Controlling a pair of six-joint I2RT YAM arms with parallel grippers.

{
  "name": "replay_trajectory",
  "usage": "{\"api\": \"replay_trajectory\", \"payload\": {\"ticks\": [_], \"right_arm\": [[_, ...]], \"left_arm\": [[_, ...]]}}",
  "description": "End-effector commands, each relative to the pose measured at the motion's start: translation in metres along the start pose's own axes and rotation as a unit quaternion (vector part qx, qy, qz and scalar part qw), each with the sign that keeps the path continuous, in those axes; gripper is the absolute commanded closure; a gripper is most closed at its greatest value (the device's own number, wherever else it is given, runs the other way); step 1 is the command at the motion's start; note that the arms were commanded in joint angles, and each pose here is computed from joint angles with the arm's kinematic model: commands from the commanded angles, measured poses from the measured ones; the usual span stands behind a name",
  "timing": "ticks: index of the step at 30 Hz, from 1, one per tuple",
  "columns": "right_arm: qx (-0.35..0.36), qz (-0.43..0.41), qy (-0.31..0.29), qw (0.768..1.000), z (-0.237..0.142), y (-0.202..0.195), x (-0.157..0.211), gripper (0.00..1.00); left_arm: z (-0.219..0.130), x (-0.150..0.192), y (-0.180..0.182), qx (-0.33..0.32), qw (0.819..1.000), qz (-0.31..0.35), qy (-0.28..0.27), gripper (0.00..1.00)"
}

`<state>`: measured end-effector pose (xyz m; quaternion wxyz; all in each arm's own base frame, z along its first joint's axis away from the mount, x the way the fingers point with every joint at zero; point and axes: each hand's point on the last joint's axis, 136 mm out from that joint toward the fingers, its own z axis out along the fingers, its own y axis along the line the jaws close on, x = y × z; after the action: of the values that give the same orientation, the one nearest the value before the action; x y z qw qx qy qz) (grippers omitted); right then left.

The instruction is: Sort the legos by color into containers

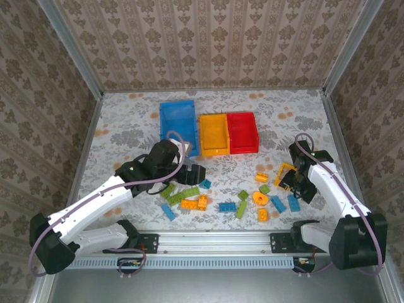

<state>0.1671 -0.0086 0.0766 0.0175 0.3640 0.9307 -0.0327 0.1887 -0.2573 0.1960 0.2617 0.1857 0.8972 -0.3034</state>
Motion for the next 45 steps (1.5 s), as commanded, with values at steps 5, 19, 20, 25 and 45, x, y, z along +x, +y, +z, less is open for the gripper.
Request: {"api": "replay_trajectory", "payload": {"ticks": [5, 19, 20, 25, 45], "right_arm": [[-0.03, 0.027, 0.013, 0.999, 0.016, 0.007, -0.007, 0.23], [-0.042, 0.041, 0.024, 0.998, 0.034, 0.004, -0.009, 0.23], [-0.041, 0.04, 0.022, 0.998, 0.034, 0.003, -0.008, 0.23], [-0.055, 0.043, 0.018, 0.997, 0.036, 0.007, -0.009, 0.26], [-0.136, 0.012, 0.05, 0.989, 0.051, 0.058, 0.007, 0.37]], "left_arm": [[-0.001, -0.007, -0.008, 0.015, 1.0, 0.019, -0.013, 0.12], [-0.015, -0.008, -0.004, 0.011, 0.999, 0.015, -0.035, 0.12], [-0.015, -0.008, -0.004, 0.011, 0.999, 0.014, -0.035, 0.12], [-0.015, -0.005, -0.004, 0.016, 0.999, 0.015, -0.031, 0.13], [-0.016, -0.005, -0.006, 0.021, 0.999, 0.012, -0.033, 0.14]]}}
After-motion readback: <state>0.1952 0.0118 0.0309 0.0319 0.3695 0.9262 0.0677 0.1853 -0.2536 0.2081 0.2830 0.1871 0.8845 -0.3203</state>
